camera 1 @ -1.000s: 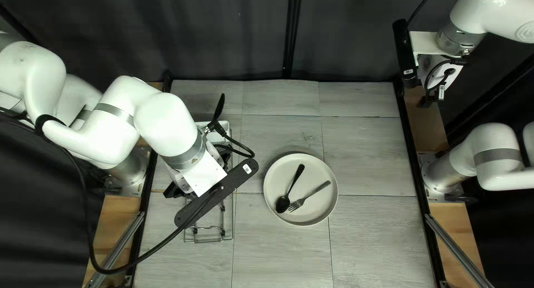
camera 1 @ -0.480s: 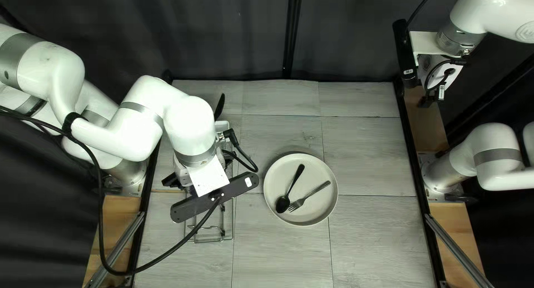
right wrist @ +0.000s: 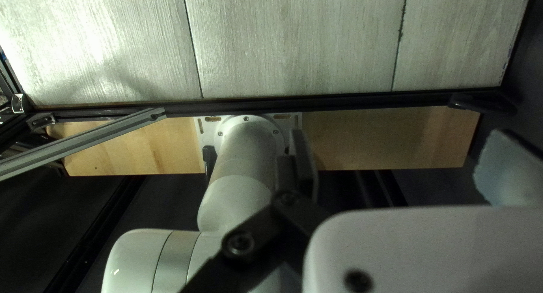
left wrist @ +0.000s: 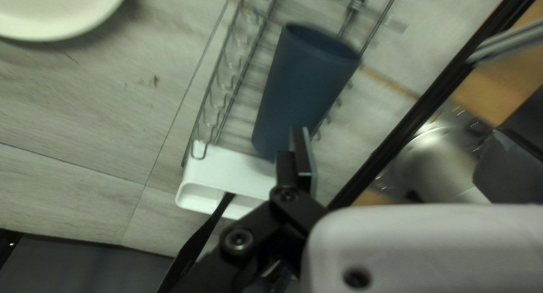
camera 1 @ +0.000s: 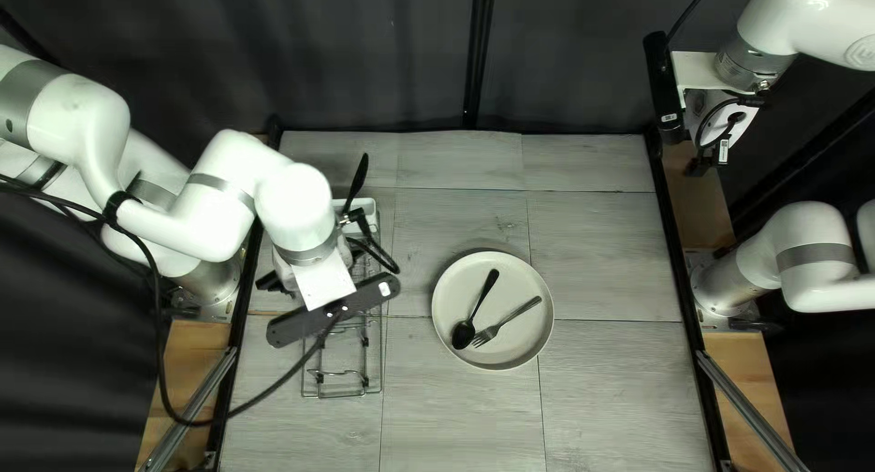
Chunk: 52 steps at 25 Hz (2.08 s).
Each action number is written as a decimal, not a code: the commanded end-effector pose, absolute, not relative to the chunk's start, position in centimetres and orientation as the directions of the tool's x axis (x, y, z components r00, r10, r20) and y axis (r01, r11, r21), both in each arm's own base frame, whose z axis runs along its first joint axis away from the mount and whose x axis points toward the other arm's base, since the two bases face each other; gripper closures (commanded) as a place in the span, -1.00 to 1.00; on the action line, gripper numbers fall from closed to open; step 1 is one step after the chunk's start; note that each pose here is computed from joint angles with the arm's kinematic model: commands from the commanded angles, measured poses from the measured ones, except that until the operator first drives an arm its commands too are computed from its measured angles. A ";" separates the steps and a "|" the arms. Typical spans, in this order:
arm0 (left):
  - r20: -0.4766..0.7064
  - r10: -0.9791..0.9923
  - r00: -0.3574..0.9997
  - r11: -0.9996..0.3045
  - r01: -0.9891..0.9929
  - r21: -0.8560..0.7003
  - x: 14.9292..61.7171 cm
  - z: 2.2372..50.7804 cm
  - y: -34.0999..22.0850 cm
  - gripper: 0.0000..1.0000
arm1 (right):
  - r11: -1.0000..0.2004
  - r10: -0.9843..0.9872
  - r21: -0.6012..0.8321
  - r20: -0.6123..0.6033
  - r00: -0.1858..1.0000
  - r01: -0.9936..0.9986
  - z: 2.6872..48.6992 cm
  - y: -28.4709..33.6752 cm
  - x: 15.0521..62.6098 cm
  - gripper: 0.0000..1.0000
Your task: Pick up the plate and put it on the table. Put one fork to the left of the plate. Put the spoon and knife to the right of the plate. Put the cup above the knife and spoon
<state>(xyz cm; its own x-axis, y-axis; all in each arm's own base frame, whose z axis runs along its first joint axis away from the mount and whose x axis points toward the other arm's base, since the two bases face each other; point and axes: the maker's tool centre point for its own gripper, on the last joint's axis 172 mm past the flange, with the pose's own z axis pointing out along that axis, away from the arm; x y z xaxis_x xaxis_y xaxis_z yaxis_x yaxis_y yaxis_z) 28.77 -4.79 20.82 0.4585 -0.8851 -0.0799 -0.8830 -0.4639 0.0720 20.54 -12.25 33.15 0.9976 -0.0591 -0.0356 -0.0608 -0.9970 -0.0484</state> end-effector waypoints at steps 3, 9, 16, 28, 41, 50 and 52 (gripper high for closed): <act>-0.091 -0.902 0.422 -0.428 -0.901 0.066 29.0 14.4 -3.1 -1.00 | -0.997 -0.059 -0.048 -0.036 0.998 -0.061 33.1 -12.3 20.5 -1.00; -0.107 -0.911 0.398 -0.407 -0.910 0.081 29.3 11.4 -3.1 -1.00 | -0.997 -0.059 -0.048 -0.036 0.998 -0.061 33.1 -12.3 20.5 -1.00; -0.119 -0.903 0.413 -0.423 -0.902 0.081 28.9 9.3 -3.8 -1.00 | -0.997 -0.059 -0.048 -0.036 0.998 -0.061 33.1 -12.3 20.5 -1.00; -0.097 -0.911 0.401 -0.410 -0.906 0.103 27.9 6.4 -4.1 -1.00 | -0.997 -0.059 -0.048 -0.036 0.998 -0.061 33.1 -12.3 20.5 -1.00; -0.073 -0.928 0.366 -0.373 -0.919 0.126 28.8 5.2 -4.1 -0.76 | -0.997 -0.059 -0.048 -0.036 0.998 -0.061 33.1 -12.3 20.5 -1.00; -0.074 -0.933 0.352 -0.358 -0.927 0.114 28.9 8.8 -4.2 1.00 | -0.997 -0.059 -0.048 -0.036 0.998 -0.061 33.1 -12.3 20.5 -1.00; -0.074 -0.930 0.359 -0.365 -0.926 0.096 29.0 11.4 -3.9 1.00 | -0.997 -0.059 -0.048 -0.036 0.998 -0.061 33.1 -12.3 20.5 -1.00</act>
<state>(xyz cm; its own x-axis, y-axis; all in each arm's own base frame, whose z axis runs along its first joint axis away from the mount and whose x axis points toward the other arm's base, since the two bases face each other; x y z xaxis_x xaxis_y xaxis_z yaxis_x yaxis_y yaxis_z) 28.84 -4.13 8.45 0.3500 -0.9340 -0.0716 -0.9264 -0.3564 0.1213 20.54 -12.25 33.15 0.9976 -0.0591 -0.0356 -0.0608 -0.9970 -0.0484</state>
